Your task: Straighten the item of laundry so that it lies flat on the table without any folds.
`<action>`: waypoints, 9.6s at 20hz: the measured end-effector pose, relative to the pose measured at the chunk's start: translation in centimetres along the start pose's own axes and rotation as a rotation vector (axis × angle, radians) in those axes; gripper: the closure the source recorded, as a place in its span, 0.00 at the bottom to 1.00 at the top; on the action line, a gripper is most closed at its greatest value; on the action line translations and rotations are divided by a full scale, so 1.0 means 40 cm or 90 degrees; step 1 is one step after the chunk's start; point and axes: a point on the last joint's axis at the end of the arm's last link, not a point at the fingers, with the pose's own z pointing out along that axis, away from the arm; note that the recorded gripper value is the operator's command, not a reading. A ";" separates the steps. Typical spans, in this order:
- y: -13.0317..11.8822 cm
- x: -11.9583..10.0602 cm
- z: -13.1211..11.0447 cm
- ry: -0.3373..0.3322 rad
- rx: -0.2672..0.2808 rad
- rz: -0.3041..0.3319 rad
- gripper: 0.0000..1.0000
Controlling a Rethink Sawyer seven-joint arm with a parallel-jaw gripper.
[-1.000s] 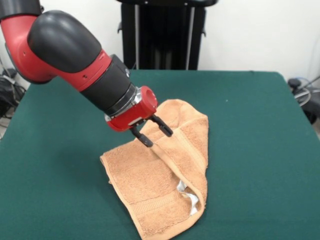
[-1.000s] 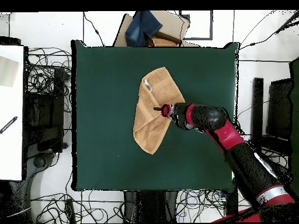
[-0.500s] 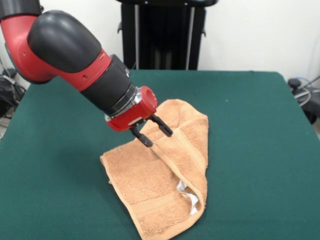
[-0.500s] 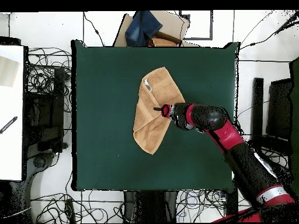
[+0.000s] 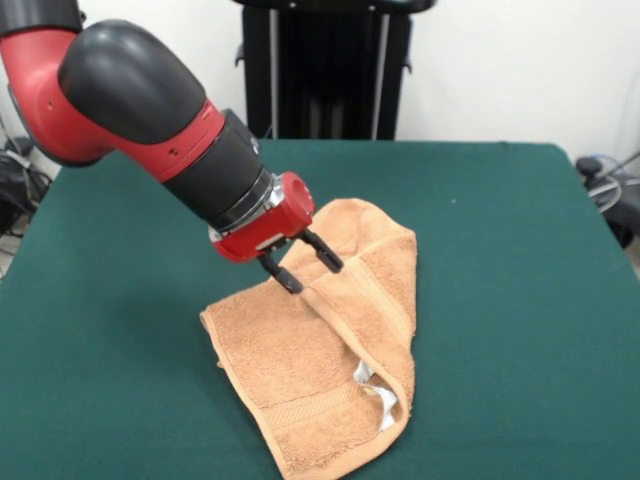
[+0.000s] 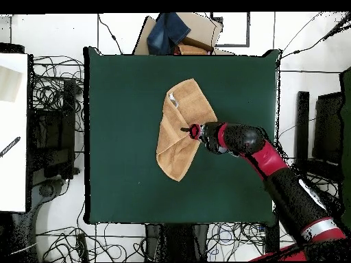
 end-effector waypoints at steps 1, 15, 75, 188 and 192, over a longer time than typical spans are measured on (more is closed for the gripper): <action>0.000 0.000 0.000 0.000 0.001 -0.001 0.00; -0.014 -0.014 -0.018 -0.009 0.010 -0.001 0.00; 0.063 0.086 0.063 -0.030 0.038 -0.053 0.00; 0.026 0.086 0.102 0.023 -0.002 -0.029 1.00; 0.027 0.084 0.100 0.017 0.002 -0.030 1.00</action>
